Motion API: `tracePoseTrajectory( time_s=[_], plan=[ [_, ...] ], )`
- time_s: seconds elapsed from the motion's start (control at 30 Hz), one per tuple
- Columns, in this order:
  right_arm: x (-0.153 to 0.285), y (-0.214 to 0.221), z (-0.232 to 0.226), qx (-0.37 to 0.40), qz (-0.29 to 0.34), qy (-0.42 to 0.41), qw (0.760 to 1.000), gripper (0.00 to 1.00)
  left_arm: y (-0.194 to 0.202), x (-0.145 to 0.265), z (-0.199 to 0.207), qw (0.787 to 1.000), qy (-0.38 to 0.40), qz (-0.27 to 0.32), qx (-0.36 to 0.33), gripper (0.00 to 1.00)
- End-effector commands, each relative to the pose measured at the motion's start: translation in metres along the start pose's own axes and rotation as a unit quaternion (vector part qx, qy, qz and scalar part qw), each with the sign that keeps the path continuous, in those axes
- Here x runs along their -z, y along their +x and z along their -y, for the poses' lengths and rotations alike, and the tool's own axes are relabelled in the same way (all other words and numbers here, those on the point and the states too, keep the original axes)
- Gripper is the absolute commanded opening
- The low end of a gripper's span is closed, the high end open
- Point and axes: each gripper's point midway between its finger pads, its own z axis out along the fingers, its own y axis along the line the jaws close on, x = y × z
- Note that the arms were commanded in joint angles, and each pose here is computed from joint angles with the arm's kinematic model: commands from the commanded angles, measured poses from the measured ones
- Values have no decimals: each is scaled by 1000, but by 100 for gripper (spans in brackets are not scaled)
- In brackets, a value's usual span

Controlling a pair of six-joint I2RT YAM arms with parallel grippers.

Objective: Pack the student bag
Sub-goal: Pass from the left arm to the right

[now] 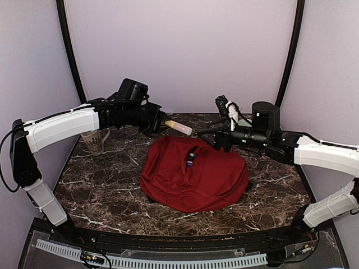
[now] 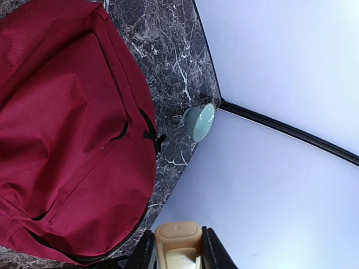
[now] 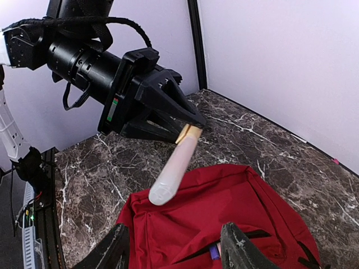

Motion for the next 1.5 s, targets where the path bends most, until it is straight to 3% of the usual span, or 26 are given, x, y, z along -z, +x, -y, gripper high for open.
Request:
tracePoseTrajectory(
  time_s=[0.0, 0.17, 0.37, 0.57, 0.67, 1.03, 1.2, 1.27, 1.37, 1.47],
  plan=[
    [-18, -32, -14, -15, 39, -15, 999, 56, 0, 22, 27, 998, 62, 14, 19, 0],
    [-40, -40, -18, -51, 48, -16, 997, 55, -1, 27, 32, 997, 78, 25, 14, 0],
    [-65, -44, -8, -109, 57, 6, 992, 45, 1, 27, 36, 995, 94, 30, 9, 0],
    [-86, -53, -8, -144, 59, 3, 988, 9, 2, 26, 35, 993, 111, 30, 16, 0],
    [-87, -57, -8, -150, 64, 7, 987, 0, 2, 25, 34, 993, 110, 31, 13, 0],
    [-86, -64, -7, -154, 74, 11, 985, 0, 1, 29, 37, 992, 118, 35, 1, 0],
    [-82, -70, -3, -148, 82, 23, 985, 0, -1, 39, 40, 992, 113, 46, -29, 10],
    [-81, -74, -2, -144, 85, 28, 985, 0, -3, 46, 40, 991, 113, 53, -45, 16],
    [-78, -80, -2, -141, 87, 32, 986, 0, -9, 56, 37, 990, 106, 66, -59, 36],
    [-75, -86, -1, -139, 94, 36, 985, 0, -12, 63, 37, 989, 112, 72, -67, 44]
  ],
)
